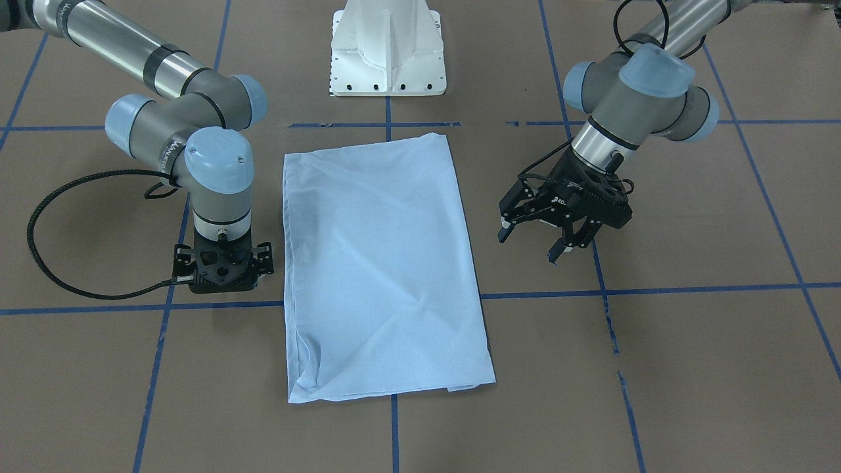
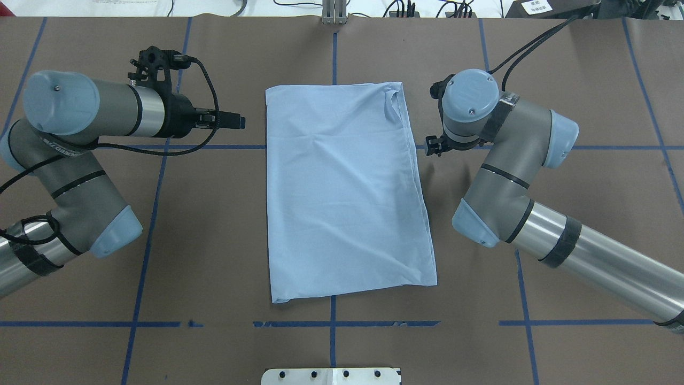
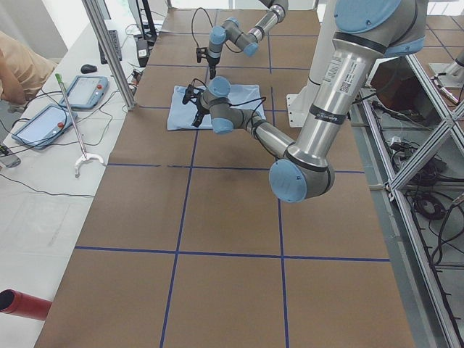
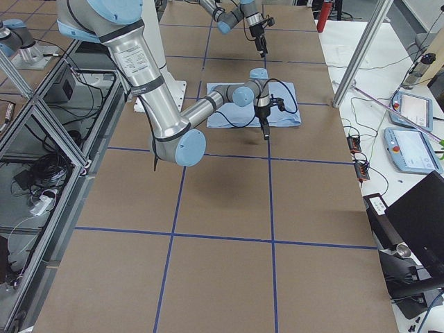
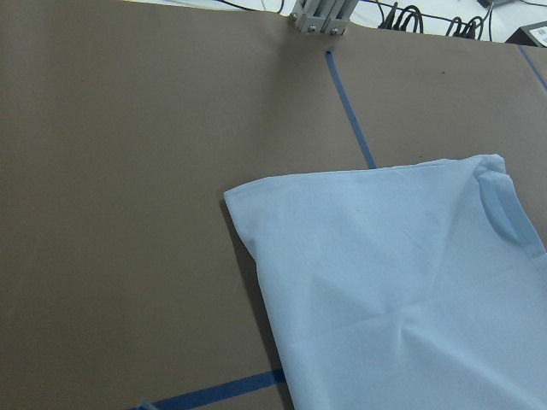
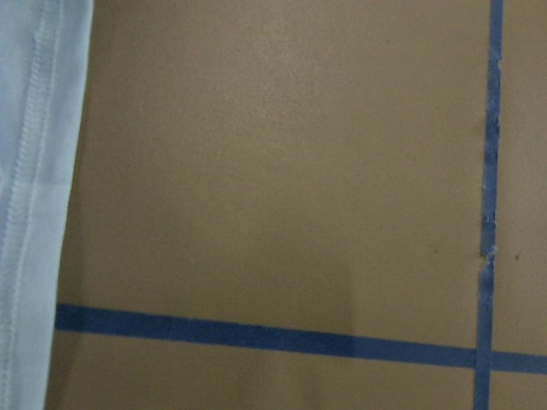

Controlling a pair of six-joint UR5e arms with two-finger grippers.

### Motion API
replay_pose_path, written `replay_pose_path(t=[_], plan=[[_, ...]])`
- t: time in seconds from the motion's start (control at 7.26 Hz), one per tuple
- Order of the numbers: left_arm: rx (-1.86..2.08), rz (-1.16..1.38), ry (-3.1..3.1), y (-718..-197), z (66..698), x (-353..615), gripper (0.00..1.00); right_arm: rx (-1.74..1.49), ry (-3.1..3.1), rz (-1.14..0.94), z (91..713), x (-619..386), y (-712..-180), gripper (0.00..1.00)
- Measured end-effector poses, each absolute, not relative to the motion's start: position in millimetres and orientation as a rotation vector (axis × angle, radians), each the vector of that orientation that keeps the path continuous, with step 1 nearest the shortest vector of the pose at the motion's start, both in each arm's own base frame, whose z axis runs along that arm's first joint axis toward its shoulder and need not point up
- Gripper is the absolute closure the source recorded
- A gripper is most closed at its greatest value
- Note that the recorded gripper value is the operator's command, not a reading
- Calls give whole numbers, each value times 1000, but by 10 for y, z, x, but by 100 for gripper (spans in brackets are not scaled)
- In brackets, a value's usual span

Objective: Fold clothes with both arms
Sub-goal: 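Release the shirt and raise both grippers away from it, then move both grippers to the shirt's corners nearest the robot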

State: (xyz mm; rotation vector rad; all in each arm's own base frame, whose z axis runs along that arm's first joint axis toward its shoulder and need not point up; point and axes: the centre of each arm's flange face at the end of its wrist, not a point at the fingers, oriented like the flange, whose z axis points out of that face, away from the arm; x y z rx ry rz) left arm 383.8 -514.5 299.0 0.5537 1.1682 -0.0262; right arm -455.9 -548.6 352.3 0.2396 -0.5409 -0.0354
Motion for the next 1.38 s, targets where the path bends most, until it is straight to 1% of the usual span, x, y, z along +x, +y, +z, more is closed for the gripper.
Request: replay_pose_path(t=[0.14,0.28,0.69,0.96,1.1,1.24,1.38], plan=[[544,-28,1171,-5058,2921,3806,0,248,-638,18,3377,-4445,-5447,0],[523,-24,1178,-4858,2871,3785,0,259,-727,82,3247,-4306,-5313,0],[400,-77,1212,-3948,2740,3945,0,207,-930,291,2914,-3742,-4424,0],[302,-163,1201,-3293,2636,4348,0,138,-1045,429,2727,-3688,-3939,0],[251,-212,1183,-2964,2626,4583,0,122,-1086,506,2740,-3784,-3717,0],[205,-252,1166,-2682,2634,4781,2,123,-1106,576,2844,-3884,-3472,0],[165,-280,1147,-2456,2633,4947,13,134,-1132,629,2998,-3942,-3226,0]])
